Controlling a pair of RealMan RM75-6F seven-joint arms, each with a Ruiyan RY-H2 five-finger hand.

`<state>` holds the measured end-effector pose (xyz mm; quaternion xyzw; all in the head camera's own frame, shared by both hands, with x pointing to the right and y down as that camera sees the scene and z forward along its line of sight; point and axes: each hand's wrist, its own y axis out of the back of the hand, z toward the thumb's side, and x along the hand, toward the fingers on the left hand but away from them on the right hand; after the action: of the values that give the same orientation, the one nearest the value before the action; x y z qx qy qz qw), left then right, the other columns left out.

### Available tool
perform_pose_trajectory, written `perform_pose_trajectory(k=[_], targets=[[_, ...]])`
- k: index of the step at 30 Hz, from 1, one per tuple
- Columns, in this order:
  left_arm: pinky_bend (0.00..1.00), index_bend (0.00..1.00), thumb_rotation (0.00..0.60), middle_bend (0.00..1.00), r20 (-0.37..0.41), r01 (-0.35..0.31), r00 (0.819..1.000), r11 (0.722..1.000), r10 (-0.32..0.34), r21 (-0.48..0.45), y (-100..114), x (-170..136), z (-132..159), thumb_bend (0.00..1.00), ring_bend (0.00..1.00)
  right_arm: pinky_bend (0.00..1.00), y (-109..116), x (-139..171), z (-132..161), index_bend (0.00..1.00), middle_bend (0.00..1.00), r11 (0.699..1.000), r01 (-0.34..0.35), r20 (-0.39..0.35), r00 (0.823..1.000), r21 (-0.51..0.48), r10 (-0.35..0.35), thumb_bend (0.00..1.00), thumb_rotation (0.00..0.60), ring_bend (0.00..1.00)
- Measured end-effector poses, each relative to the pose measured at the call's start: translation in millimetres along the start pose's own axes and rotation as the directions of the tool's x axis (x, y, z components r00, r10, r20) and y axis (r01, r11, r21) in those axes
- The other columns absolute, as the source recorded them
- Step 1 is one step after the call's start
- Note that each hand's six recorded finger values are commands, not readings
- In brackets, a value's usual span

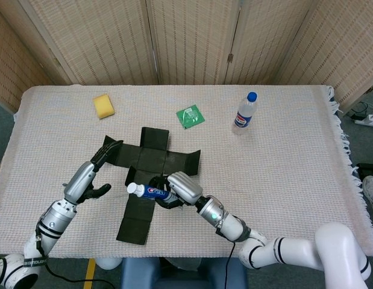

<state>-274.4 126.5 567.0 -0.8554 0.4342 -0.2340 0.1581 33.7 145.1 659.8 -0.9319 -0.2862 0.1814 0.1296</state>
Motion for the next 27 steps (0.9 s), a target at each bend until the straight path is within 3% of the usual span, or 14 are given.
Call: perform_pose_trajectory(k=[12,27], targets=[[0.00,0.00,0.045,0.02,0.018,0.007,1.000,1.000,-0.008,0.022,-29.9,14.2,1.6,0.15,0.00,0.61,-14.6,-20.0,13.5,0.65,0.60,0.998,0.001,-0.001,1.000,-0.063,-0.001,1.00,0.600,0.66],[0.00,0.00,0.040,0.02,0.044,0.008,0.999,0.993,-0.013,0.117,-55.6,24.1,-0.3,0.15,0.00,0.61,-25.0,-29.9,20.2,0.67,0.61,0.991,0.018,0.010,1.000,-0.131,-0.017,1.00,0.600,0.67]])
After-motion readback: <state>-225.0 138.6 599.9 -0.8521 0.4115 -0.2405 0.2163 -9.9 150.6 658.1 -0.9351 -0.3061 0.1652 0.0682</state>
